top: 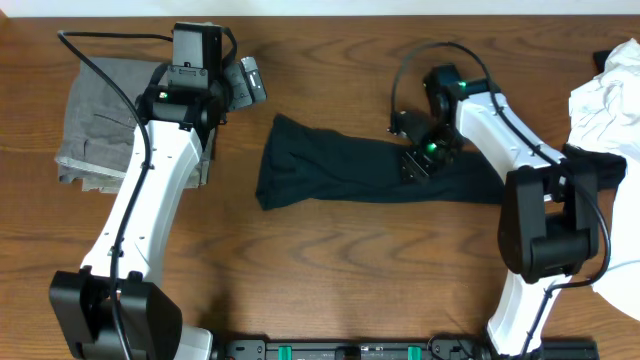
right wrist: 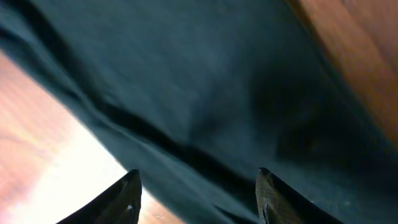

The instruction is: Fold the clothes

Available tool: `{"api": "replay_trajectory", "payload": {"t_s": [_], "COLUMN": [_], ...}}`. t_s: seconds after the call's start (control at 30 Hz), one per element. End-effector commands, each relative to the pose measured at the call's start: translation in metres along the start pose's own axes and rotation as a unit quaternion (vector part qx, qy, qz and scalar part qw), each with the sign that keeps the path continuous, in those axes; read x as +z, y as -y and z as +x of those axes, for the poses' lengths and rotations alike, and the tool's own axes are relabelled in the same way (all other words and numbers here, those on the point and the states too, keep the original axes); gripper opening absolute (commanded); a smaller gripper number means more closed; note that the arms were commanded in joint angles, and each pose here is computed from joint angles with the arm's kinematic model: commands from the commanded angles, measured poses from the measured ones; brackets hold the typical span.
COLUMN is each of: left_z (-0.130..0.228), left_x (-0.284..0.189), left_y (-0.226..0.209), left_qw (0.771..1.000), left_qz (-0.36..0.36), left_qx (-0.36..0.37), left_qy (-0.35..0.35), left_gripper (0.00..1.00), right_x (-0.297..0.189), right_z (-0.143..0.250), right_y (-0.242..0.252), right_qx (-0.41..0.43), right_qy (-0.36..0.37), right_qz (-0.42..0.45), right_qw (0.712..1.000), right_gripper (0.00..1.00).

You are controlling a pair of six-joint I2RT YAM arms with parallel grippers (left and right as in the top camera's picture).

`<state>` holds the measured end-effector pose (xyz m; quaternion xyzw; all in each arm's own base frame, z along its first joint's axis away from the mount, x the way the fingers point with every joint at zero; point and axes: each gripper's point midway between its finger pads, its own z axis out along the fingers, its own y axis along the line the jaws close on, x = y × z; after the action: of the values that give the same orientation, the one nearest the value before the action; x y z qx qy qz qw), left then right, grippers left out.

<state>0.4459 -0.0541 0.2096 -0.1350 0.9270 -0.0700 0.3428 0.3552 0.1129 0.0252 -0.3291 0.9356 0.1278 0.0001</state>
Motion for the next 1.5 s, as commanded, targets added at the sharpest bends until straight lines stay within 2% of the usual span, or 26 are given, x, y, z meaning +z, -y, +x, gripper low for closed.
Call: {"api": "replay_trajectory", "payload": {"t_s": [0.0, 0.13, 0.4, 0.83, 0.93, 1.1, 1.3, 1.47], "left_z": [0.0, 0.0, 0.0, 0.0, 0.0, 0.0, 0.0, 0.0], "left_x": [0.002, 0.002, 0.002, 0.002, 0.002, 0.002, 0.002, 0.002], "left_y": [-0.003, -0.003, -0.003, -0.003, -0.003, -0.003, -0.003, -0.003], "left_qw": [1.0, 1.0, 1.0, 1.0, 1.0, 1.0, 1.0, 1.0], "left_qz": [-0.007, -0.007, -0.007, -0.007, -0.007, -0.007, -0.007, -0.007], "left_qx": [-0.001, -0.001, -0.001, -0.001, -0.001, -0.001, -0.001, -0.001], "left_qy": [-0.001, -0.001, -0.001, -0.001, -0.001, -0.001, -0.001, -0.001], "left_gripper": [0.98, 0.98, 0.98, 0.98, 0.98, 0.98, 0.98, 0.98], "right_x": [0.011, 0.019, 0.016, 0.021, 0.022, 0.0, -0.029, -0.031], "right_z": [0.008, 0.017, 0.035, 0.045, 0.045, 0.022, 0.021, 0.018], "right_y": [0.0, -0.002, -0.015, -0.021, -0.021, -0.029, -0.019, -0.002], "right_qx": [0.004, 0.008, 0.027, 0.047, 0.053, 0.046, 0.036, 0.036], "right_qy": [0.006, -0.003, -0.041, -0.058, -0.057, -0.011, -0.002, 0.008], "right_qz": [-0.02, -0.026, -0.052, -0.063, -0.063, -0.08, -0.025, 0.01], "right_qw": [1.0, 1.0, 0.997, 0.995, 0.995, 0.996, 0.999, 0.999], "right_gripper": [0.57, 0.56, 0.42, 0.47, 0.45, 0.43, 0.43, 0.49]}}
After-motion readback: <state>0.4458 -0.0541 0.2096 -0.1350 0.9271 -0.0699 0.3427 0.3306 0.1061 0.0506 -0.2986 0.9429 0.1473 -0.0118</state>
